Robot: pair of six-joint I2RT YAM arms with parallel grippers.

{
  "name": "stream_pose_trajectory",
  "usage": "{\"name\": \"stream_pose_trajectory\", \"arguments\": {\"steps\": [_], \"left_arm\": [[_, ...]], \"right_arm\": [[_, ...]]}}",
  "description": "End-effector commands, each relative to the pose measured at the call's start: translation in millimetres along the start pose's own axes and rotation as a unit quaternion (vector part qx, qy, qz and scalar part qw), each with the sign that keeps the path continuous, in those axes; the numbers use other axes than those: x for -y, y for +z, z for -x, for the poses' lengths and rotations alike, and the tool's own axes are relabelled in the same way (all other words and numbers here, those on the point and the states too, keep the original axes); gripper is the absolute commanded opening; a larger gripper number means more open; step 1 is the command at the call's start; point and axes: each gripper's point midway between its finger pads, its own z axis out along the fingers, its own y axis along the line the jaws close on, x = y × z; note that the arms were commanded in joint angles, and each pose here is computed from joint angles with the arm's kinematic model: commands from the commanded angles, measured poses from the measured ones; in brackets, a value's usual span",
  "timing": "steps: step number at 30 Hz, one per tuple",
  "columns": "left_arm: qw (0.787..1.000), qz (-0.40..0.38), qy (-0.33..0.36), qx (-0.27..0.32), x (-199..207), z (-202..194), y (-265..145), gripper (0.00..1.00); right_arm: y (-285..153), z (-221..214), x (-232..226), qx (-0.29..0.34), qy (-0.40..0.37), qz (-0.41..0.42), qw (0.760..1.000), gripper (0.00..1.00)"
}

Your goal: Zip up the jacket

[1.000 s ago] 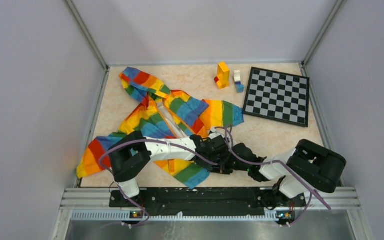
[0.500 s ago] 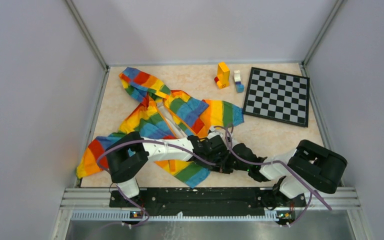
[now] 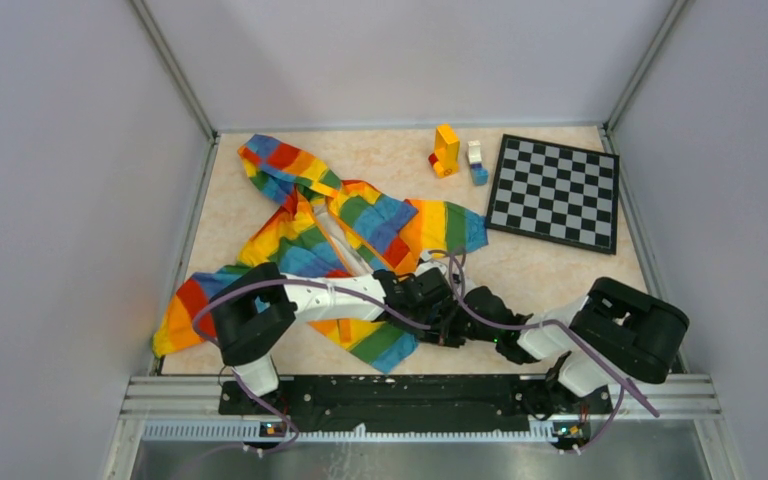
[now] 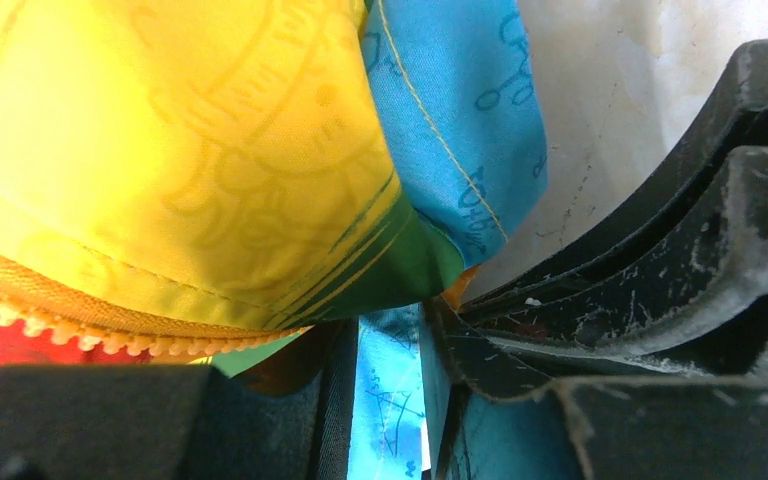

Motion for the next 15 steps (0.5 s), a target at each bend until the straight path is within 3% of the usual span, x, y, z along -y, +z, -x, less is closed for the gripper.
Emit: {"name": "stream_pose_trajectory", "arguments": {"steps": [1,7,12,15], "left_arm": [[1.000,0.019,0.001,0.017,-1,13,12,0.34],[0.998,0.061,-0.007,0.027,-15,18,11,0.11],[0.996,0.050,-0.016,0.072,-16,32,-4,0.00],[0.995,0.029,-0.014,0.093,-14,36,-11,0.00]], "right_arm": [[-2,-16,18,-0.025,-0.007,-0.024,0.999,0.00],[-3,-14,24,-0.018,0.000,-0.043,0.999,0.00],[-5,-12,25,-0.011,0.002,-0.047,0.999,0.00],[-6,-11,26,-0.008,0.002,-0.048,0.999,0.00]]}}
